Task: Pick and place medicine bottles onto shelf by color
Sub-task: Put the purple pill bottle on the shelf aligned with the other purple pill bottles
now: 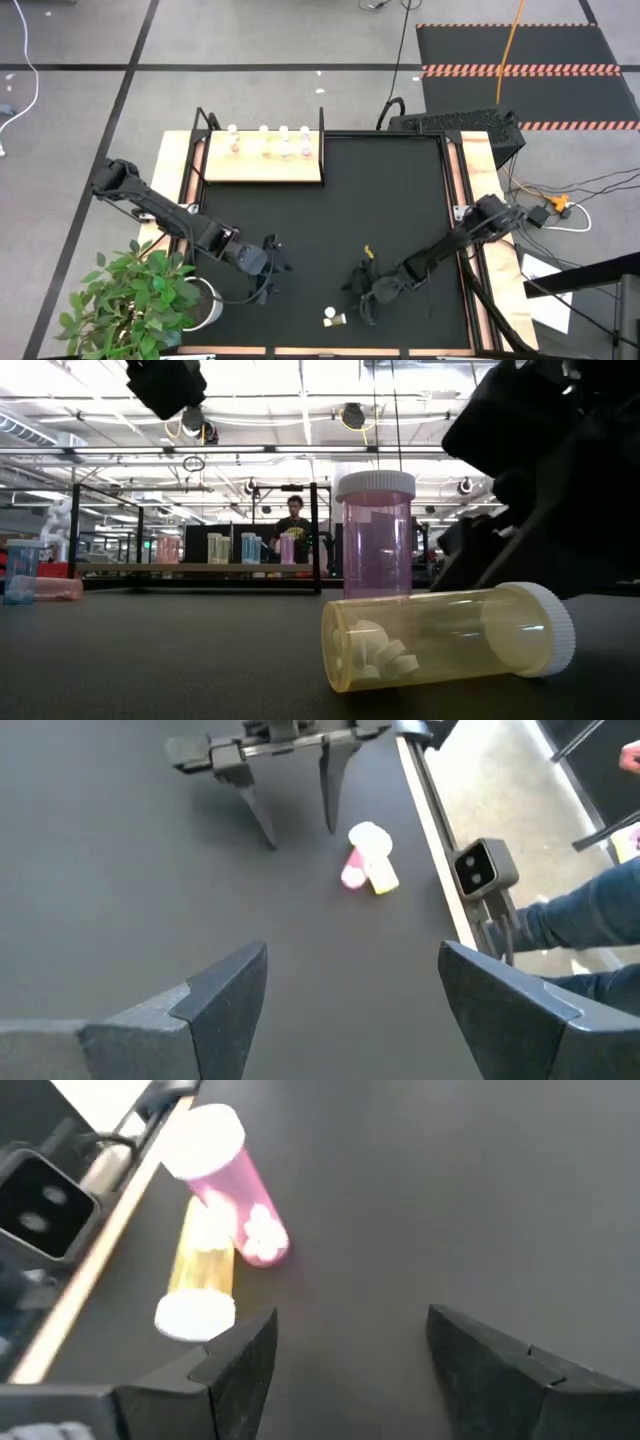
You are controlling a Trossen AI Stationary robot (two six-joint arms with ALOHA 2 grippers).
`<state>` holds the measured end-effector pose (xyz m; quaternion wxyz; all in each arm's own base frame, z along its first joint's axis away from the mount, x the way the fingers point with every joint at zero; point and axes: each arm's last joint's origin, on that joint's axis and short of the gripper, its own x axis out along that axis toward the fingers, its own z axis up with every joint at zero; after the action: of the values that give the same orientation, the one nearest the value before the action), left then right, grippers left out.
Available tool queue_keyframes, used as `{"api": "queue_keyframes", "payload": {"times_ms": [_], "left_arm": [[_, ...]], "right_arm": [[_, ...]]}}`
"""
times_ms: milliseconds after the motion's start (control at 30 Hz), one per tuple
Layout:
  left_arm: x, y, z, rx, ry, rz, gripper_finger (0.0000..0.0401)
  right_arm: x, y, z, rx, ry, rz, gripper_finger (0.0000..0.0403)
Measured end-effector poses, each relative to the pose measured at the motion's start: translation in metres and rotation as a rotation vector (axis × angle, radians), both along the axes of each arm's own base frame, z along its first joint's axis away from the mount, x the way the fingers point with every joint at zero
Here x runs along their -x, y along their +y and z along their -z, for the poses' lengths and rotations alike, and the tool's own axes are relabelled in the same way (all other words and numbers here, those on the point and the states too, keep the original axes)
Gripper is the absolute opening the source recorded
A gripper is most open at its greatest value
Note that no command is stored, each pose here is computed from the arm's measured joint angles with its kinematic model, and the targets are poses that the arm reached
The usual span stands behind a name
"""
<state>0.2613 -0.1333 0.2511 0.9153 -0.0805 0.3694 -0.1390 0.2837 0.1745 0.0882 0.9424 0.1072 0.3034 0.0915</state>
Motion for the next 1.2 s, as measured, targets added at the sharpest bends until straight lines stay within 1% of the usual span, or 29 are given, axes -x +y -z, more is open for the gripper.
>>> {"api": "queue_keyframes", "payload": {"times_ms": [133,367,500,700,800,1033,1200], "left_arm": [[0.002,-0.003,0.000,-0.006,0.004,0.001,0.0296],[0.004,-0.008,0.000,0.023,0.014,-0.014,0.0296],[0.004,-0.008,0.000,0.033,0.014,-0.031,0.0296],[0.004,-0.010,-0.002,0.051,-0.004,-0.034,0.0296],[0.004,-0.011,-0.002,0.042,-0.006,-0.043,0.0296],[0.005,-0.011,-0.002,0.038,-0.009,-0.048,0.0296],[0.005,-0.011,-0.002,0.037,-0.010,-0.050,0.0296]], "right_arm": [[-0.013,0.005,0.004,0.003,-0.066,-0.039,0.0253],[-0.034,0.015,0.005,0.021,-0.118,-0.102,0.0253],[-0.040,0.019,0.001,0.042,-0.140,-0.166,0.0249],[-0.047,0.016,-0.004,0.071,-0.174,-0.175,0.0223],[-0.049,0.015,-0.007,0.076,-0.193,-0.206,0.0216],[-0.055,0.008,-0.007,0.088,-0.209,-0.271,0.0217],[-0.062,0.009,-0.014,0.085,-0.241,-0.331,0.0216]]}}
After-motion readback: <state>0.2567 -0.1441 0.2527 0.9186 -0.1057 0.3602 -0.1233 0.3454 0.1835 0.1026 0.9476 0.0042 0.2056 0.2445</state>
